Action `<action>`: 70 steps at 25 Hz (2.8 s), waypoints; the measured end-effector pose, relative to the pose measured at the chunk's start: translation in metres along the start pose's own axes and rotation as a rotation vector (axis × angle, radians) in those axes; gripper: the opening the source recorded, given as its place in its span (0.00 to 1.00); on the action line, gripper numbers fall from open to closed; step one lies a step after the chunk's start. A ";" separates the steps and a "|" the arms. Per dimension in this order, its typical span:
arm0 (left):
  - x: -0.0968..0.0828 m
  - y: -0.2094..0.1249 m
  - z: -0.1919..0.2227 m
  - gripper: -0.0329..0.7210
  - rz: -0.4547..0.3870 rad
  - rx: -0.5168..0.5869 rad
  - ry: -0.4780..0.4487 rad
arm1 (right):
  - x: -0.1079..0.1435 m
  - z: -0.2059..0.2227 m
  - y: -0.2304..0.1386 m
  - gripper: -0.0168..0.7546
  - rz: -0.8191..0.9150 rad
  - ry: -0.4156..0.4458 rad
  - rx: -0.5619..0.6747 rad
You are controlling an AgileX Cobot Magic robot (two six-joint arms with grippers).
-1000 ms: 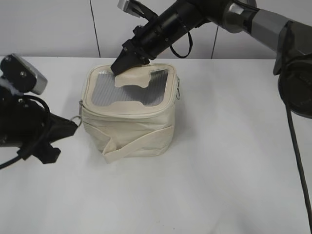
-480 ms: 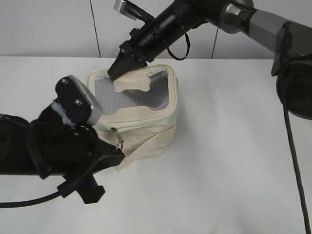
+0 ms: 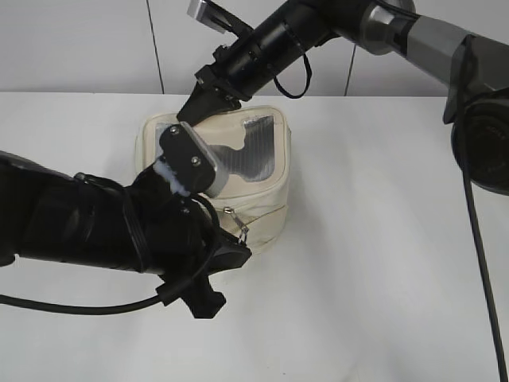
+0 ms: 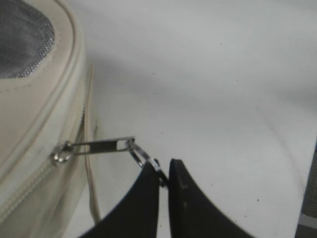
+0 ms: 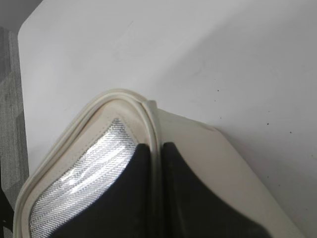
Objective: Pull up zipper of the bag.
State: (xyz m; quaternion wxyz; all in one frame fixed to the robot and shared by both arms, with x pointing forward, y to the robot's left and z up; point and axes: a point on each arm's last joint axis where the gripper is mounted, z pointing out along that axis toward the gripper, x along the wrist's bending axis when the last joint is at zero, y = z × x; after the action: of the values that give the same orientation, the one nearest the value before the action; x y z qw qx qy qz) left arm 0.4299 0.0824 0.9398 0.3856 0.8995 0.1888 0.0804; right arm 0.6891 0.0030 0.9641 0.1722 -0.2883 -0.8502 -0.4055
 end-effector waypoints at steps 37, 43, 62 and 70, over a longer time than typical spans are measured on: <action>0.220 0.112 0.013 0.62 -0.158 -0.021 -0.331 | -0.004 -0.141 -0.203 0.63 0.219 -0.328 -0.495; 0.218 0.106 0.026 0.63 -0.126 0.058 -0.328 | 0.001 -0.125 -0.201 0.64 0.167 -0.307 -0.457; 0.220 0.098 0.040 0.13 -0.175 0.118 -0.300 | -0.001 -0.093 -0.184 0.64 -0.005 -0.448 -0.309; 0.220 0.098 0.040 0.12 -0.177 0.119 -0.300 | -0.012 -0.073 -0.177 0.63 -0.019 -0.465 -0.271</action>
State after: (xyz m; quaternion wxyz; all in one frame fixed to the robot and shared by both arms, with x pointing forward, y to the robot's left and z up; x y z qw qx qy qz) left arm 0.6703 0.0831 0.9831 0.3610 0.9026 0.2122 -0.1001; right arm 0.5915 -0.1485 0.8980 -0.0718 -0.3859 -0.8077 -0.4399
